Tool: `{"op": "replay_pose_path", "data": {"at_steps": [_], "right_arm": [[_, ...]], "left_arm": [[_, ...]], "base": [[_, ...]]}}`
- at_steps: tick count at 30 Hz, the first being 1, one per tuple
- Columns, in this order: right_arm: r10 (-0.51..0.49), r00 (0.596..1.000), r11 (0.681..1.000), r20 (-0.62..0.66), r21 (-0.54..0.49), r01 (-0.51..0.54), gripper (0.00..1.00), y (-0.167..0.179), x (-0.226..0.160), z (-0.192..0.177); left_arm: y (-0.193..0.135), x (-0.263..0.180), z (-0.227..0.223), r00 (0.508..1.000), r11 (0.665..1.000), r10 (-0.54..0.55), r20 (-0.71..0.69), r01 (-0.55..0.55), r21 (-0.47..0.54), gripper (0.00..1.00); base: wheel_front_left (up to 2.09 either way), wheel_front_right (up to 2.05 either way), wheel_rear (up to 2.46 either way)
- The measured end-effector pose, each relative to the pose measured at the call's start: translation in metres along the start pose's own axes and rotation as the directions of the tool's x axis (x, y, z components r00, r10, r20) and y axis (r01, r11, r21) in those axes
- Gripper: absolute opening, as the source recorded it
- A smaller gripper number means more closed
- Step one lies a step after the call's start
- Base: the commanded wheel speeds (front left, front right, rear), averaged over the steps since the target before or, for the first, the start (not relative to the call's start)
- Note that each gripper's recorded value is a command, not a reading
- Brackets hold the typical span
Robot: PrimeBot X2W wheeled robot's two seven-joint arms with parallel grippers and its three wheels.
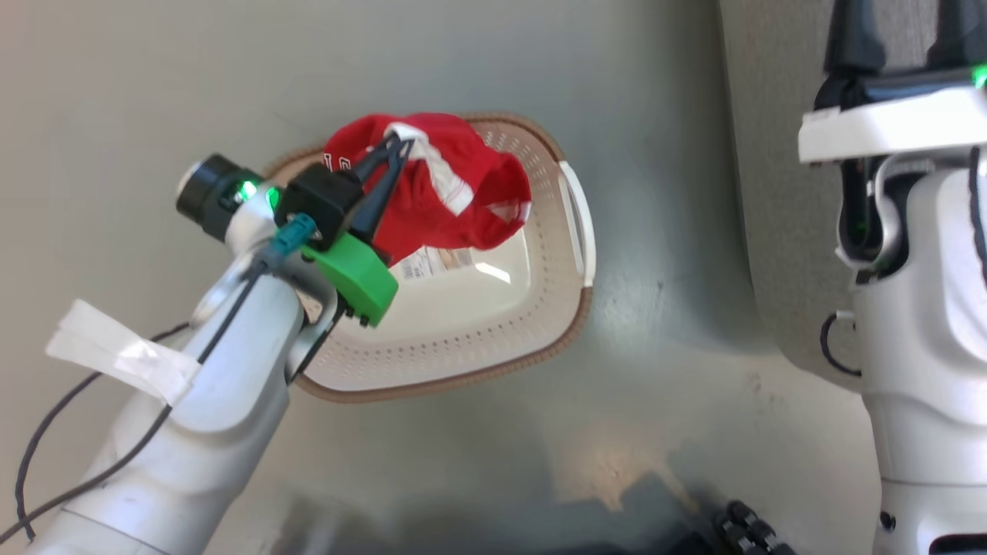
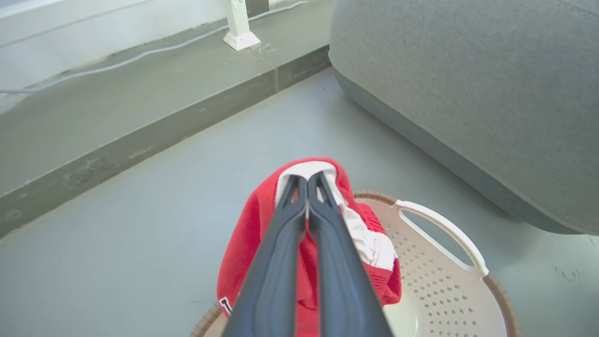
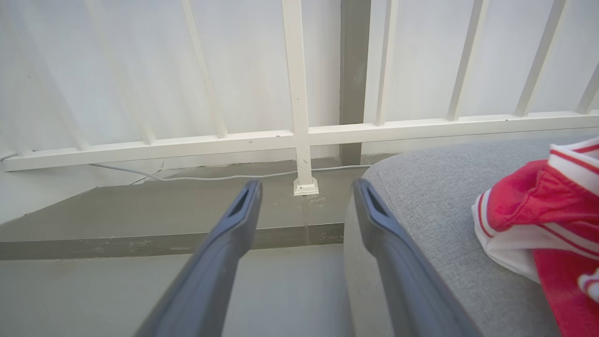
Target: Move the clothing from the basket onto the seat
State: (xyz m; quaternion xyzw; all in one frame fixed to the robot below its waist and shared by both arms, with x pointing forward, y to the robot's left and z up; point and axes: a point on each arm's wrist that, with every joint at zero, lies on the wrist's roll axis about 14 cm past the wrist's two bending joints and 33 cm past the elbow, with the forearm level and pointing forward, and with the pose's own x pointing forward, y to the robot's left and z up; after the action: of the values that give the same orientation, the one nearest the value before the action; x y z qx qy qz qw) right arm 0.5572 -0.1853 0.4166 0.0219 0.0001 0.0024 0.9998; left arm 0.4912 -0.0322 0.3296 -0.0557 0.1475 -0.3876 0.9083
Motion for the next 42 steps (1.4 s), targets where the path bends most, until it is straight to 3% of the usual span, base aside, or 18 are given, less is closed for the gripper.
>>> {"op": "replay_pose_path", "data": {"at_steps": [10,21,42], "right_arm": [[0.072,0.997,0.997,0.016,0.033,-0.073,1.00,0.028,-0.018,0.026],[0.134,0.991,0.990,0.016,0.047,-0.134,1.00,0.049,-0.051,0.048],[0.207,0.978,0.976,0.023,0.068,-0.208,1.00,0.071,-0.126,0.076]], "left_arm": [[0.014,-0.020,0.093,0.983,0.991,0.063,0.174,-0.082,0.105,0.00],[-0.003,-0.050,0.164,0.951,0.982,0.080,0.300,-0.128,0.141,0.00],[-0.055,-0.110,0.213,0.922,0.968,0.081,0.379,-0.163,0.192,0.00]], "base": [[0.00,0.00,0.00],[0.00,0.00,0.00],[0.00,0.00,0.00]]}}
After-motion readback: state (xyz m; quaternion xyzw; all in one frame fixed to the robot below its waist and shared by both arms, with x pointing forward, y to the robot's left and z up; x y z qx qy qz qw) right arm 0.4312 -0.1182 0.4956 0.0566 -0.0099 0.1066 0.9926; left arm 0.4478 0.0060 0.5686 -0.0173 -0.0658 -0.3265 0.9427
